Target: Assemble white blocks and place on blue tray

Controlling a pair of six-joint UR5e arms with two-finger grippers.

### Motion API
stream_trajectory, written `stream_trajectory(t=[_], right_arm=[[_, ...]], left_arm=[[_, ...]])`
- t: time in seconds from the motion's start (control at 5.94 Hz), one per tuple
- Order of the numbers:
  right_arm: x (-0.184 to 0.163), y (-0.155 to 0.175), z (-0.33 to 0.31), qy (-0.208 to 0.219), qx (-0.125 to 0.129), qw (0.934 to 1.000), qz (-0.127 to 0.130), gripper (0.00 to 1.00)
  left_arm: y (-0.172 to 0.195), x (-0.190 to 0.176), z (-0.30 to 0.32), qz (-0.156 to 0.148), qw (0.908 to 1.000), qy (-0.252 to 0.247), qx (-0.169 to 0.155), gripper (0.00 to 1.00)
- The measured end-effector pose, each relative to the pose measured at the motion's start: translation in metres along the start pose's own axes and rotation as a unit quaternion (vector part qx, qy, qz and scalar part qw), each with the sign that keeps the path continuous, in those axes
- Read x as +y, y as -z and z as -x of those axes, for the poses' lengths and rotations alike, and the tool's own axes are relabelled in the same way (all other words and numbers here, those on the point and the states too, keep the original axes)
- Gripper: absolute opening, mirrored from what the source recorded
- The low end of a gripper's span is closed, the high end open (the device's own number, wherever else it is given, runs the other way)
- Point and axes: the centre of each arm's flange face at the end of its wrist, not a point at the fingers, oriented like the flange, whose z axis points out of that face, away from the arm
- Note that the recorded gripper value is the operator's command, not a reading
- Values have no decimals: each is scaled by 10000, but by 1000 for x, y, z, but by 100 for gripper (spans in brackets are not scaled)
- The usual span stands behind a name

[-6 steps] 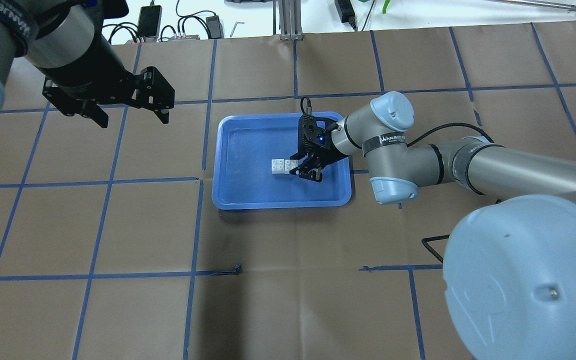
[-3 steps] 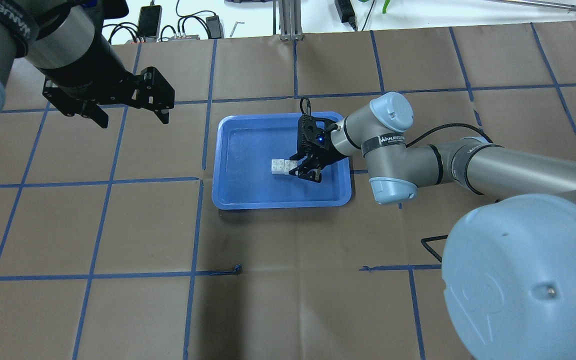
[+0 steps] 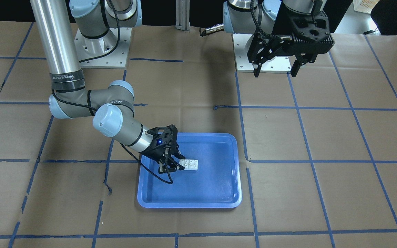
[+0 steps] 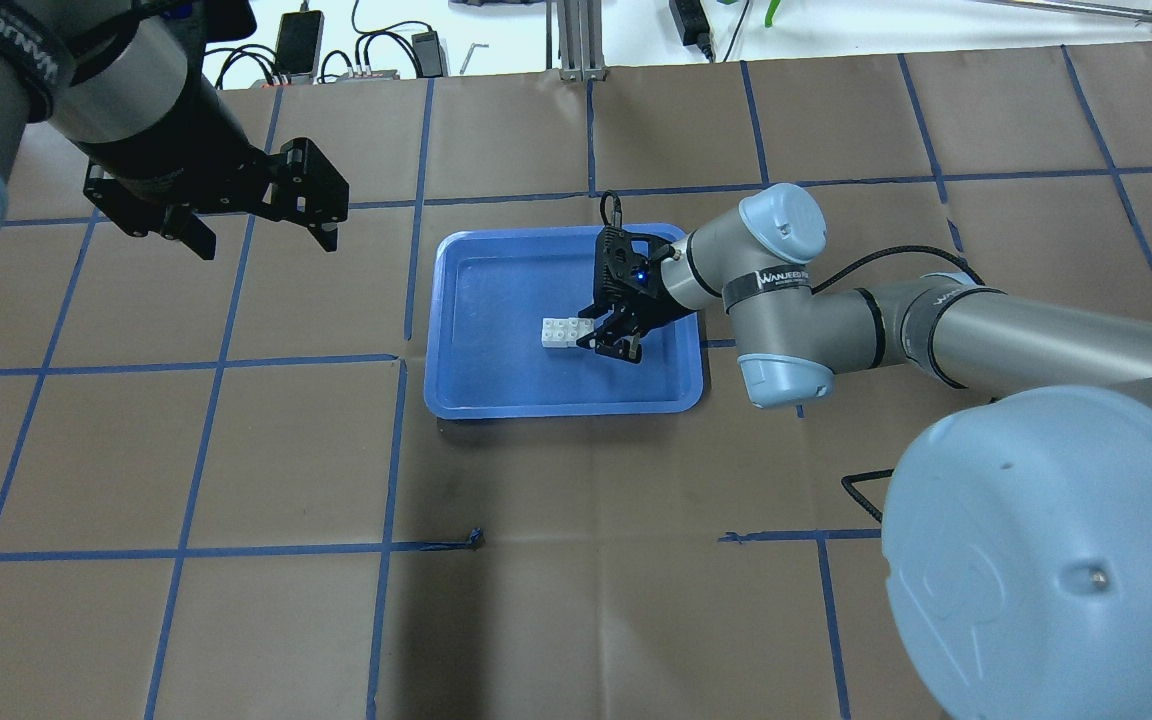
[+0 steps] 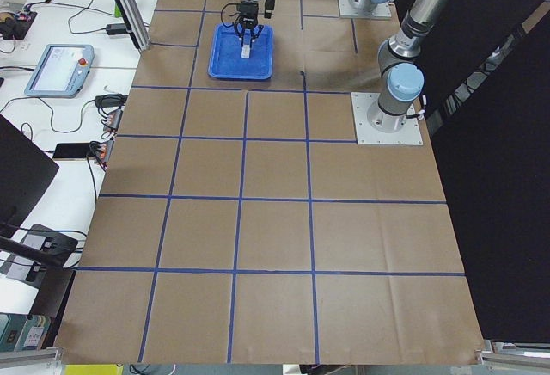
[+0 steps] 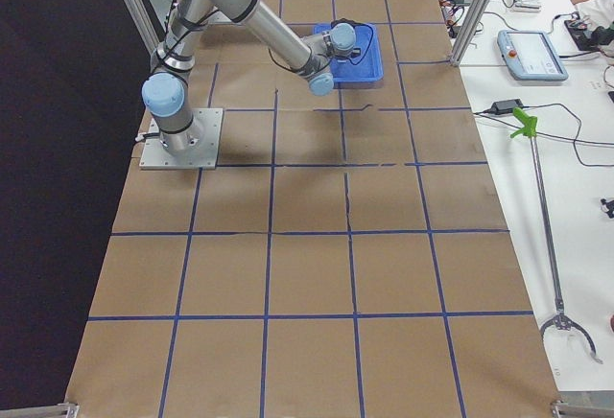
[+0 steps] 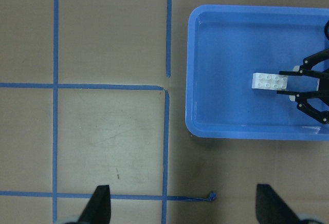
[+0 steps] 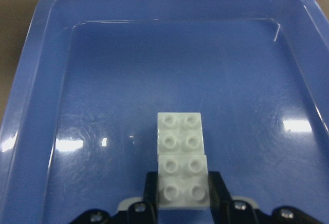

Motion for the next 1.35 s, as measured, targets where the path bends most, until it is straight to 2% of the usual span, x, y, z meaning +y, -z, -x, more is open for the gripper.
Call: stream_trajectory(t=[0.17, 1.18, 1.35], right_arm=[[0, 0, 0, -37, -1, 10000, -5, 50], [-1, -1, -2, -128, -8, 9999, -43, 52], [-1, -1, -3, -122, 3, 9999, -43, 94]], left_arm=[[0, 1, 0, 2, 10000, 0, -1, 99], [-5, 2, -1, 38, 10000, -8, 8, 99], [-5, 2, -1, 40, 10000, -8, 8, 99]])
